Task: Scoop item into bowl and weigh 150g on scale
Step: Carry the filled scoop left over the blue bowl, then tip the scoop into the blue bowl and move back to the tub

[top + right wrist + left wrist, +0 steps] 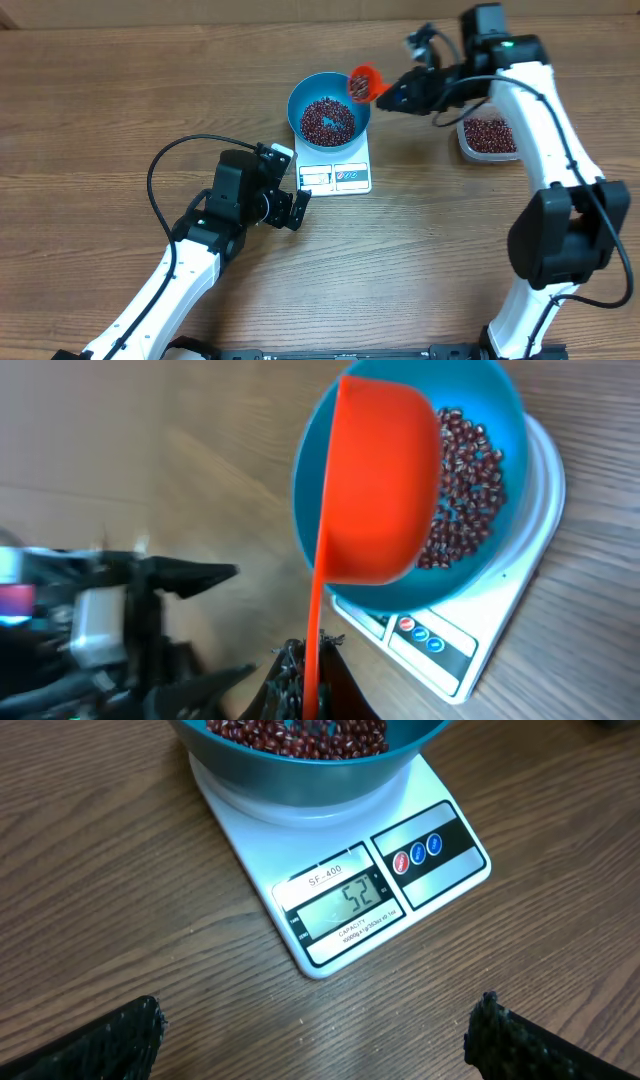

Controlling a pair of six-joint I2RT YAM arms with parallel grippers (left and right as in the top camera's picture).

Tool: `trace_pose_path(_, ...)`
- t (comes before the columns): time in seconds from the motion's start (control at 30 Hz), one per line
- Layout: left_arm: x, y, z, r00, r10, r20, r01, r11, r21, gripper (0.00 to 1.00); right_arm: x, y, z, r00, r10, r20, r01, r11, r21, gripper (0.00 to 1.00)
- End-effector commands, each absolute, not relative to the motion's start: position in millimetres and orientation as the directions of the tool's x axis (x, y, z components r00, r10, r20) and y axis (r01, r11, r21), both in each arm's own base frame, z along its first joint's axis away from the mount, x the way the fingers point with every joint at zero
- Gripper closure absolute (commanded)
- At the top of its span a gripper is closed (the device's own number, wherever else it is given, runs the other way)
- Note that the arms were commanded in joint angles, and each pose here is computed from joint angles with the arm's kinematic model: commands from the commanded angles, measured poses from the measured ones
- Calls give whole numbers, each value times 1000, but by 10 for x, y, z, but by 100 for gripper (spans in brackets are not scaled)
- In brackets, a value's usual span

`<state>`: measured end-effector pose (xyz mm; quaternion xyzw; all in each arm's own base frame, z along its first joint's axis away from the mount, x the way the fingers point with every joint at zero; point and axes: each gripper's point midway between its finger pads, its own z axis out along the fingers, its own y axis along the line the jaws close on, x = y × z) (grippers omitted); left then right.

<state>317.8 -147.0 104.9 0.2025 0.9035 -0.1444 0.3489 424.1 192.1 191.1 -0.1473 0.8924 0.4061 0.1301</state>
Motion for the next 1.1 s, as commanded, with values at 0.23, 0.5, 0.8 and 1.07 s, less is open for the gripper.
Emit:
trace_pose_path(0.23,3170,-1464,1011,-685,260,-680,457,881,-124,1,4374,2103,1632,-853,-323,-410,-396,912,106,96)
trace_pose_path(0.5,3170,-1464,1011,-685,260,-680,457,881,-124,0,4405,2103,1861,-756,-471,-454,-311,869,-384,96)
trace_pose_path(0.8,3170,-1464,1011,-685,260,-680,457,881,-124,0,4367,2200,1940,-726,-507,-466,-294,840,-455,96)
trace_pose_path(1.07,3170,-1464,1011,-685,260,-680,457,881,-124,1,4320,2252,2057,-750,-417,-513,-385,906,-173,96)
